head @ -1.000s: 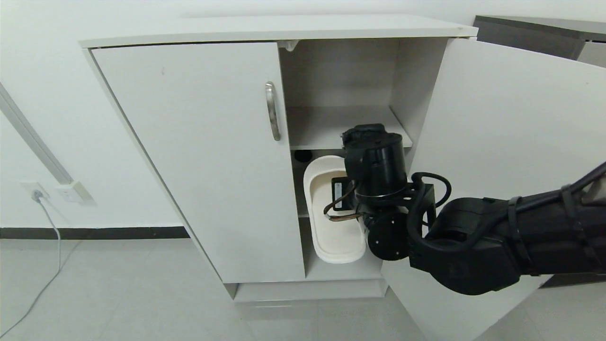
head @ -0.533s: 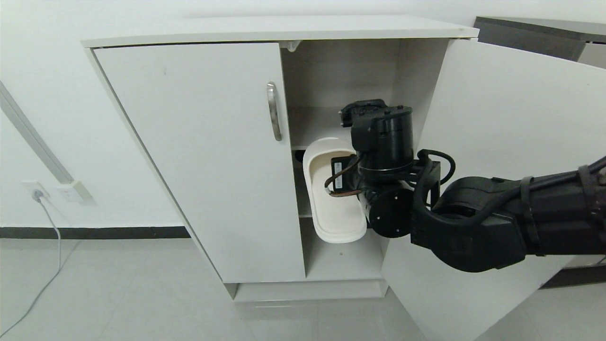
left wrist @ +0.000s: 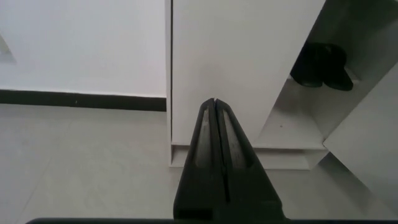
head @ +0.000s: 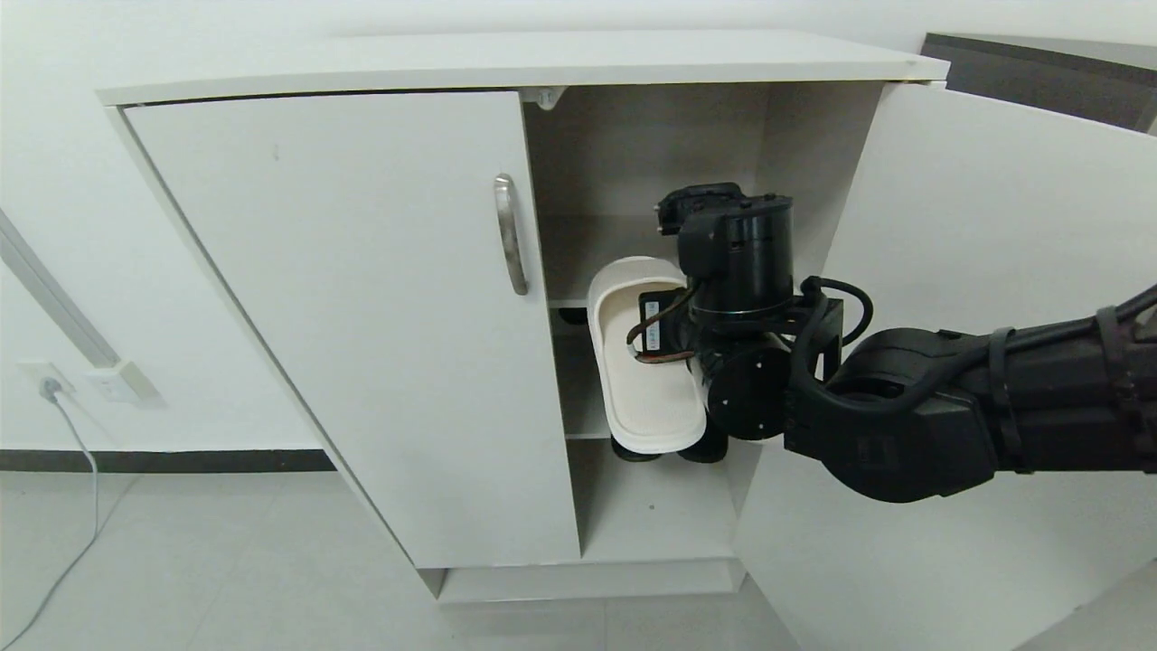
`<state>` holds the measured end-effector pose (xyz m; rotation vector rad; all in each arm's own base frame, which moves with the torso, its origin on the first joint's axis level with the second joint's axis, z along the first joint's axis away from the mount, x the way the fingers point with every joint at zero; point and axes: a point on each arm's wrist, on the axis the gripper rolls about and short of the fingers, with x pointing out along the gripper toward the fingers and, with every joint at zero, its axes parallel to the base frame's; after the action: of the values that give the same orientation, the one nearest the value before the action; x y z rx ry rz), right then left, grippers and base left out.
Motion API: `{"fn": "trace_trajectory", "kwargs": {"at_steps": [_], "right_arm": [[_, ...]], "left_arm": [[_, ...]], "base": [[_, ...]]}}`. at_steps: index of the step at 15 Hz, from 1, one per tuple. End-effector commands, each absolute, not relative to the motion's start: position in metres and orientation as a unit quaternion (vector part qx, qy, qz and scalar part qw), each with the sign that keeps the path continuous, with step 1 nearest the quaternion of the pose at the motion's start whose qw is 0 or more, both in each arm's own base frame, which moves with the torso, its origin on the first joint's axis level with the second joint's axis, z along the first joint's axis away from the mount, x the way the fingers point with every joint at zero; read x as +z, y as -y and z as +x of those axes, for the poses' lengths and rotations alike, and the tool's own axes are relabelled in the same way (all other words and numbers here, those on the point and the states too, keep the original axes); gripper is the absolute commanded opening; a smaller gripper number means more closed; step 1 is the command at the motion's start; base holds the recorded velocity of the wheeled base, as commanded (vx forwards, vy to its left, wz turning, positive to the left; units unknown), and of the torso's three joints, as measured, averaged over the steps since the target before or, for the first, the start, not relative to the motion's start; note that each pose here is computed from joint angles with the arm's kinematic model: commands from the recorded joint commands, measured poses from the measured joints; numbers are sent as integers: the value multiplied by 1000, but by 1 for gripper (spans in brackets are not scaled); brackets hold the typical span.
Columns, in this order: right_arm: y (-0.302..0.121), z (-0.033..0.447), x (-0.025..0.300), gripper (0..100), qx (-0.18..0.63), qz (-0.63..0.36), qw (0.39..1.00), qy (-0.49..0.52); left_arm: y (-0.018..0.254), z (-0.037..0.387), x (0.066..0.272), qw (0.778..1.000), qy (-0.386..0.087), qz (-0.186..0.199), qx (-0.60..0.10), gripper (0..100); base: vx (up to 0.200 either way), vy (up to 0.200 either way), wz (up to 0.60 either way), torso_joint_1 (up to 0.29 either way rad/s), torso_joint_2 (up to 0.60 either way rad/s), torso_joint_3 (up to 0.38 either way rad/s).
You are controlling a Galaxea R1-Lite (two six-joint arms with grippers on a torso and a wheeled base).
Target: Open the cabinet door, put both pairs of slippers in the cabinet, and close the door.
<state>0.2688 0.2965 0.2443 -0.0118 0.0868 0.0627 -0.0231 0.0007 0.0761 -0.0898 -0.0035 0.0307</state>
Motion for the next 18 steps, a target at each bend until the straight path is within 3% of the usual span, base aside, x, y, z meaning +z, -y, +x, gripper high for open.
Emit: {"fn": "trace_trajectory", "kwargs": {"at_steps": [1, 6, 18], "right_arm": [[-297, 268, 244, 0, 32, -6, 999, -43], [-298, 270, 242, 0, 32, -6, 999, -44], [-303, 305, 243, 0, 45, -13, 998, -42]], "left_arm": [[-1, -23, 76, 999, 1, -45, 16, 0], [-1, -23, 76, 999, 1, -45, 16, 0], [-1, -23, 76, 999, 2, -45, 17, 0]], "base": [[200, 0, 0, 2, 7, 2], [200, 0, 0, 5, 2, 4], [0, 0, 0, 0, 0, 0]]}}
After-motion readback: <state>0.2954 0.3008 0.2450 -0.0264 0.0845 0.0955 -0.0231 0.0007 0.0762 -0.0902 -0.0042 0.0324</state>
